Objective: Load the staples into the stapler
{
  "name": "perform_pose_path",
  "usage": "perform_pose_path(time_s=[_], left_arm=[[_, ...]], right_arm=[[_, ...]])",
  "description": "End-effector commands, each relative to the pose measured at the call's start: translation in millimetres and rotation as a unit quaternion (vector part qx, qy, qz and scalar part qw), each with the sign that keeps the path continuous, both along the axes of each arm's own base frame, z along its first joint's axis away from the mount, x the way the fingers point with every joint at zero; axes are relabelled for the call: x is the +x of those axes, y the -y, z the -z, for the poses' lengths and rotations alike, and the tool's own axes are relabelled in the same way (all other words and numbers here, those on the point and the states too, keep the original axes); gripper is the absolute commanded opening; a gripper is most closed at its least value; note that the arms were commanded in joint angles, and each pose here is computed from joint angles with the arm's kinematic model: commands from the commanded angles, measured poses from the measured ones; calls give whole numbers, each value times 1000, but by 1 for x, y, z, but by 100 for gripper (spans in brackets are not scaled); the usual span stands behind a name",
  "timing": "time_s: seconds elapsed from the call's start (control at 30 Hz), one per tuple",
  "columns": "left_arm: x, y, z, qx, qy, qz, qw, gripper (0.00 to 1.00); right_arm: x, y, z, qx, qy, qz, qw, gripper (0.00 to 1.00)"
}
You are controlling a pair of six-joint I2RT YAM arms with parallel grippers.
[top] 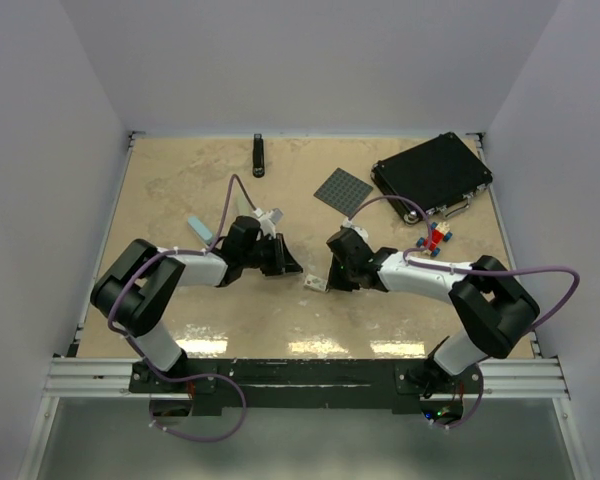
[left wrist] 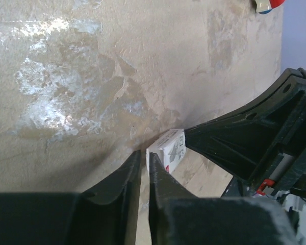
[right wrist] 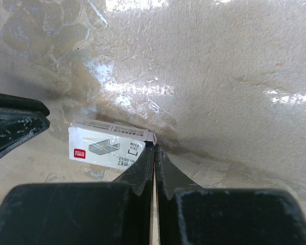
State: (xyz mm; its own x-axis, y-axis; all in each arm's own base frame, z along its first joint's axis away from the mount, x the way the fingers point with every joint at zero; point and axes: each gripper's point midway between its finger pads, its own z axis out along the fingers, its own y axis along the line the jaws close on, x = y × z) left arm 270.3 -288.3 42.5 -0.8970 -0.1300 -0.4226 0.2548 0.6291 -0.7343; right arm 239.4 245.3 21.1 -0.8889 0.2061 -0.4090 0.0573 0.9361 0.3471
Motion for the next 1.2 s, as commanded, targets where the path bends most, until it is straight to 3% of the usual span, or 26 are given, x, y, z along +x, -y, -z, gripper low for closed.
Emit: perform_pose_path(time_s=[0.0, 0.13, 0.23, 0.87, 1.17], left_arm=[[5, 14, -29, -35, 44, 26, 998, 21], [-4, 16, -29, -39, 34, 36, 998, 40], [-7, 19, -24, -38, 22, 41, 998, 45], [-12, 35, -5, -24, -17, 64, 997, 45], [-17, 39, -7, -34, -23, 77, 996, 30]], right_arm=[[10, 7, -14, -31, 26, 0, 999, 0], [12, 7, -15, -34, 27, -1, 999, 0], [13, 7, -14, -34, 28, -1, 999, 0], [17, 4, -17, -33, 35, -4, 999, 0], [18, 2, -16, -31, 35, -5, 999, 0]])
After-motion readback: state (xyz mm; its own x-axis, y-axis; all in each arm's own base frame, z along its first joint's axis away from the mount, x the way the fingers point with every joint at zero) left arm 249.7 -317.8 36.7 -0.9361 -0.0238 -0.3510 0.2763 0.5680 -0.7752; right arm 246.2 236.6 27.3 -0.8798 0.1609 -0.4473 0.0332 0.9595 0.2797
